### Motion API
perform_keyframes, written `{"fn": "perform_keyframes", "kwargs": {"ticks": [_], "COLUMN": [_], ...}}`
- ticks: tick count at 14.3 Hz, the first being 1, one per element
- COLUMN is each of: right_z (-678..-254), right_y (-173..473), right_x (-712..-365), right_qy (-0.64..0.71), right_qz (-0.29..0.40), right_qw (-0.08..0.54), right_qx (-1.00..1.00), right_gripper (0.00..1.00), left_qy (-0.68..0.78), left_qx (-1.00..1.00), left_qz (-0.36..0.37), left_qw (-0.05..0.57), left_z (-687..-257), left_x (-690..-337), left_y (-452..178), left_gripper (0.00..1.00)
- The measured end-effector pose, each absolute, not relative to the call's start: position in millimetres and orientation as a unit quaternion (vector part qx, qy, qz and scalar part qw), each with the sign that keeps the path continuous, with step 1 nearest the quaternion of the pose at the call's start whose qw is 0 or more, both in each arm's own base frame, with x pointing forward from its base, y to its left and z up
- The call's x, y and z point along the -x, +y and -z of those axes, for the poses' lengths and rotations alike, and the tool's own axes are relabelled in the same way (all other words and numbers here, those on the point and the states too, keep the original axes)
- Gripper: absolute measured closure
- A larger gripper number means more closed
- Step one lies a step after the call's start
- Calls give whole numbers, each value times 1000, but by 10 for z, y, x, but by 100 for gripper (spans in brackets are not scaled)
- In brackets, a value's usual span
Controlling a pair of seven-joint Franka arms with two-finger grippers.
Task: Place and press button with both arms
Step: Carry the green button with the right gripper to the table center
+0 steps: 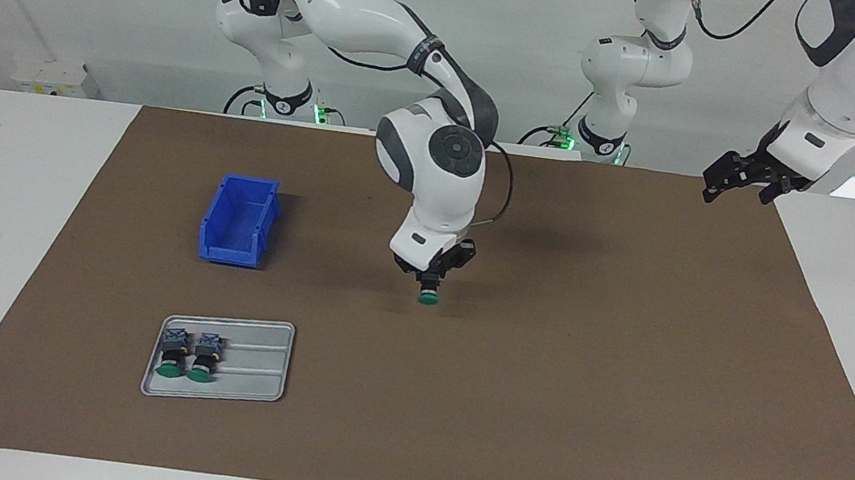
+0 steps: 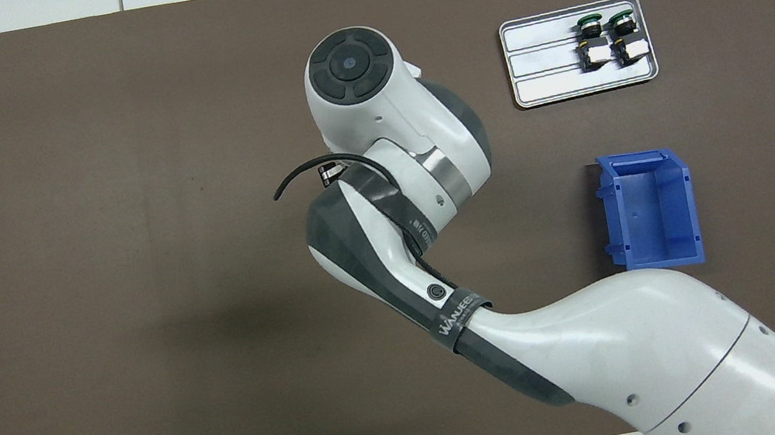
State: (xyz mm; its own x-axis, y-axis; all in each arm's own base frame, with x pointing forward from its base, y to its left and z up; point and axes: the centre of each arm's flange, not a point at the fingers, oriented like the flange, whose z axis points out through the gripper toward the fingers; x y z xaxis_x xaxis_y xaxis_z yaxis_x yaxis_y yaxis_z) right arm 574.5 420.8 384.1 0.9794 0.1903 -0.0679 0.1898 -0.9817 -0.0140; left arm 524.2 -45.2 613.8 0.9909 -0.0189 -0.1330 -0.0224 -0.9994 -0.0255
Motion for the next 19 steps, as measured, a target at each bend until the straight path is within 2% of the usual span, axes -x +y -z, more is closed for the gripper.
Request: {"fn": "perform_keyframes", "kwargs": {"ticks": [3, 9, 16, 19], "right_z": [-3791, -3778, -3159, -3130], "right_y": [4444, 4484, 4676, 4784], "right_x": [-5581, -5692, -5601, -5525], "right_qy": [14, 341, 473, 497], "right_qz": [-35, -36, -69, -70], "right_qw": [13, 58, 51, 52], "right_qx": [999, 937, 877, 864], "right_gripper": [58, 58, 58, 58], "left_qy": [10, 10, 10, 9], "left_qx": [998, 998, 998, 998], "left_qz": [-67, -67, -67, -68], "left_qw": [13, 13, 13, 14], "left_z": [-6135, -6133, -6131, -6126], "left_x": [-5242, -5242, -5242, -5242], "left_y": [-450, -448, -446, -444], "left_gripper": [0, 0, 0, 0]}}
